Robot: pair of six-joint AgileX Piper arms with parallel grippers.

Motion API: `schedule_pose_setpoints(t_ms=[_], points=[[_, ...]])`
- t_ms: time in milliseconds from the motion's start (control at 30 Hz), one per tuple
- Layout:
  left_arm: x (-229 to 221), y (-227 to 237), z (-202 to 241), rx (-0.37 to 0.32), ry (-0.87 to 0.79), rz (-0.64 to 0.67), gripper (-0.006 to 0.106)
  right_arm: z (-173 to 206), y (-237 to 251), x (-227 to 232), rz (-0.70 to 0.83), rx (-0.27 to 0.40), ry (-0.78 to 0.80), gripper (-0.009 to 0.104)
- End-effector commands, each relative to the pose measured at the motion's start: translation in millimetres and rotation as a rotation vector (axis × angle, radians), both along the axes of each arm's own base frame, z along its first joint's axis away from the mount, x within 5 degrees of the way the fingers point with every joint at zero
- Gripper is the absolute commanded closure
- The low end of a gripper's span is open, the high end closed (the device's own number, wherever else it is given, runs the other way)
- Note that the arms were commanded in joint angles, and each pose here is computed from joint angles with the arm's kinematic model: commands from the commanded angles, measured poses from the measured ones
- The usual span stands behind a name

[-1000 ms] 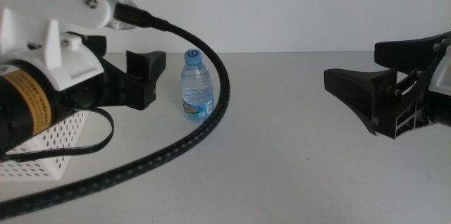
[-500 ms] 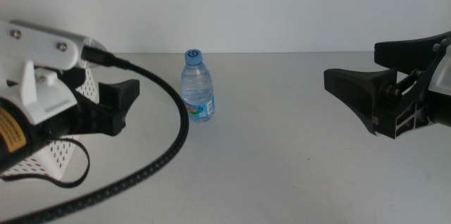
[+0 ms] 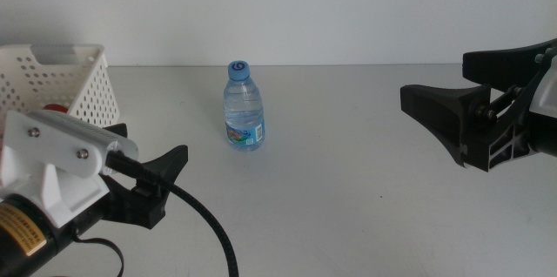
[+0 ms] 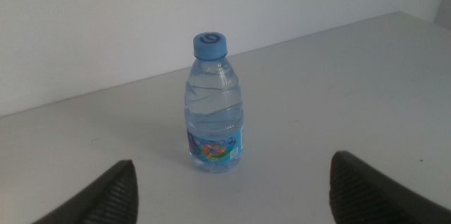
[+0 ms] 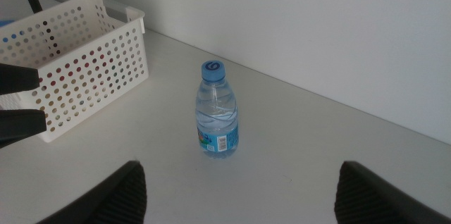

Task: Use arms to grab the bottles and put them into the dustbin to the left of the table.

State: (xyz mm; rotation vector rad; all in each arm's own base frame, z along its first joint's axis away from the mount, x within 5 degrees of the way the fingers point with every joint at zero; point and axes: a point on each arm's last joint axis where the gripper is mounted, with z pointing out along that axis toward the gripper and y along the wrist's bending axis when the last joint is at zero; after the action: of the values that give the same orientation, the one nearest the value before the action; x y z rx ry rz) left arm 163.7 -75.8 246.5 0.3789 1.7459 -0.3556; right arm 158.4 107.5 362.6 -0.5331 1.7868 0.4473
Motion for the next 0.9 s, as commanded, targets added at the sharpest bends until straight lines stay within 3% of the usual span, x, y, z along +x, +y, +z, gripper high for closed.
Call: schedule_pose_setpoints(t_ms=[0, 200, 400, 600, 733, 867], points=[[2, -1, 18, -0.064, -0.112, 0.0, 0.008, 19, -1, -1, -0.001, 0.052, -0.102, 0.024], [2, -1, 18, -0.065, -0.113, -0.001, 0.008, 19, -1, -1, -0.001, 0.052, -0.102, 0.024], [1, -4, 29, -0.075, -0.235, -0.045, 0.008, 19, -1, -1, -0.001, 0.052, -0.102, 0.024], [11, -10, 23, -0.026, -0.286, -0.056, 0.008, 19, -1, -1, -0.001, 0.052, -0.102, 0.024], [38, -17, 19, -0.107, -0.265, -0.004, 0.008, 19, -1, -1, -0.001, 0.052, -0.102, 0.024], [70, -31, 16, -0.106, -0.229, -0.004, 0.008, 19, -1, -1, -0.001, 0.052, -0.102, 0.024]])
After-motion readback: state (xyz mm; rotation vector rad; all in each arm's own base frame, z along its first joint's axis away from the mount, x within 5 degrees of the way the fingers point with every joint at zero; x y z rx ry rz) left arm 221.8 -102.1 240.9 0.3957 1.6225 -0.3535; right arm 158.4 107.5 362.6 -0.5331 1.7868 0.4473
